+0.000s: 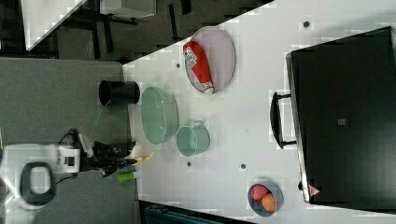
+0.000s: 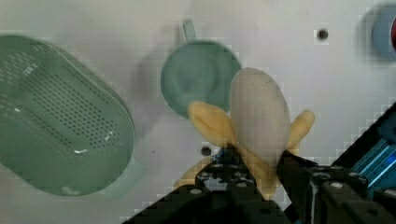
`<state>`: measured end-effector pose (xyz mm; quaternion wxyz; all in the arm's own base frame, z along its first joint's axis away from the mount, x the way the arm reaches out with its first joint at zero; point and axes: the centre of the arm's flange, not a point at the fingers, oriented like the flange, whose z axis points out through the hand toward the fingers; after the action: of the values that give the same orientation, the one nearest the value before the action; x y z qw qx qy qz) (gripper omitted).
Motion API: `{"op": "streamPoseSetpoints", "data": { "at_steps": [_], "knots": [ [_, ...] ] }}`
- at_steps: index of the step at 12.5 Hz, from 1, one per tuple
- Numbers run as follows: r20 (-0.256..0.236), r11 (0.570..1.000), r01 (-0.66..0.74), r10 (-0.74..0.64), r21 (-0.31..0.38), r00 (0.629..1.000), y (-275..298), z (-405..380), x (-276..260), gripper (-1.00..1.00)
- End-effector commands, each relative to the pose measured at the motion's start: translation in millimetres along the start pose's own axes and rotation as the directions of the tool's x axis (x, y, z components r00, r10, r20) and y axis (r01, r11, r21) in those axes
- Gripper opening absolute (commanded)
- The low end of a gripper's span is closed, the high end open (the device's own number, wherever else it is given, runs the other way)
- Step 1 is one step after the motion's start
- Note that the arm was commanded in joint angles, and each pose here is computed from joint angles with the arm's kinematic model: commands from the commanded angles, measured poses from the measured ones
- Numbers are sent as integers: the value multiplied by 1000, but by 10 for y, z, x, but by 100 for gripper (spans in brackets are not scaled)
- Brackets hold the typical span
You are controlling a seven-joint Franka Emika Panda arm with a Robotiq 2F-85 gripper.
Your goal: Pick Banana and place it in mug.
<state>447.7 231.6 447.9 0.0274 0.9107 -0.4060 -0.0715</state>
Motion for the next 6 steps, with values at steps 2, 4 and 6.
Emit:
{"op": "streamPoseSetpoints", "data": {
  "at_steps": [2,4,6],
  "knots": [
    [-21,978,-179,182,105,983,-176,483,-30,-53],
    [-67,984,-145,153,108,986,-172,869,35,-53],
    [-83,982,-135,146,129,986,-162,1189,38,-53]
  ]
}}
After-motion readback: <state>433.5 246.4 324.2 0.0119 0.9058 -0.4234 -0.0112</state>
